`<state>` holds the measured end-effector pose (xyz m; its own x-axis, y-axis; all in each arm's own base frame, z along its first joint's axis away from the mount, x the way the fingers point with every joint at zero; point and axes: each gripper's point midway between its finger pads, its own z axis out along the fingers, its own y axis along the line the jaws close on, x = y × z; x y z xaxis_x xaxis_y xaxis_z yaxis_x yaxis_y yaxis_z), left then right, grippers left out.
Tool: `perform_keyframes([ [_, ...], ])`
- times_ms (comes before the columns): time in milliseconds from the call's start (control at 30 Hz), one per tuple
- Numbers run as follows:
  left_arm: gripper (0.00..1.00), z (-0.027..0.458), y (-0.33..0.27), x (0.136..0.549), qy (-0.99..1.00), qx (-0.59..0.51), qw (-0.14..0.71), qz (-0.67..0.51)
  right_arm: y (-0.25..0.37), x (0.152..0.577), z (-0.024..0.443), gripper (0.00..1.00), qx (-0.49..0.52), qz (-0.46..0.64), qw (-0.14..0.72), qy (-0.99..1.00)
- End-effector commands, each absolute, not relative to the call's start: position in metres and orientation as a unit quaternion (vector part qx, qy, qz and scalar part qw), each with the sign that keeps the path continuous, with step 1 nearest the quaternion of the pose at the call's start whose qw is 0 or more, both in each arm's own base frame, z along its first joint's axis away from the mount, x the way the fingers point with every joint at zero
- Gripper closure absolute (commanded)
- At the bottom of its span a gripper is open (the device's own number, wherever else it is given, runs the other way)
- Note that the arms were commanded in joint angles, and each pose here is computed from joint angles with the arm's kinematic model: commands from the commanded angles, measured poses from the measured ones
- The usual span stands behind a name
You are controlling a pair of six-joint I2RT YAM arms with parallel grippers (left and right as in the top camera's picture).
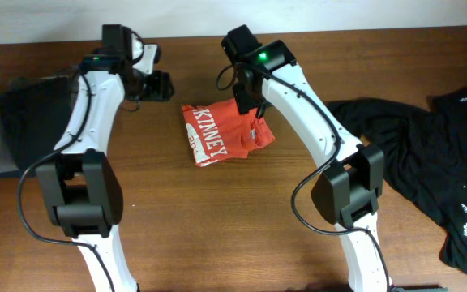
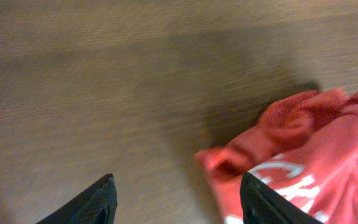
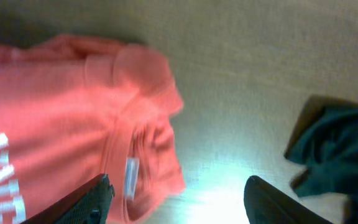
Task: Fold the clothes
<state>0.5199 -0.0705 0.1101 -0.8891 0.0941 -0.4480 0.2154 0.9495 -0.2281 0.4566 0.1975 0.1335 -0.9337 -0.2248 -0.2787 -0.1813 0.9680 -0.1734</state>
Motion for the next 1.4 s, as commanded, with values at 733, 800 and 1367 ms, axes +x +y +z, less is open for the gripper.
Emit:
perform_keyframes([
  [733, 0.84, 0.023, -0.081, 0.373, 0.982, 0.084, -0.147, -0.086, 0.107, 0.414, 0.275, 0.25, -0.032, -0.066, 0.224, 0.972],
  [800, 0.84, 0.029, -0.077, 0.379, 0.986, 0.073, -0.129, -0.079, 0.105, 0.414, 0.275, 0.25, -0.029, -0.065, 0.222, 0.973],
  [1367, 0.16, 0.121, -0.126, 0.457, 0.947, 0.174, 0.128, -0.237, 0.101, 0.405, 0.27, 0.24, -0.029, -0.059, 0.197, 0.978],
])
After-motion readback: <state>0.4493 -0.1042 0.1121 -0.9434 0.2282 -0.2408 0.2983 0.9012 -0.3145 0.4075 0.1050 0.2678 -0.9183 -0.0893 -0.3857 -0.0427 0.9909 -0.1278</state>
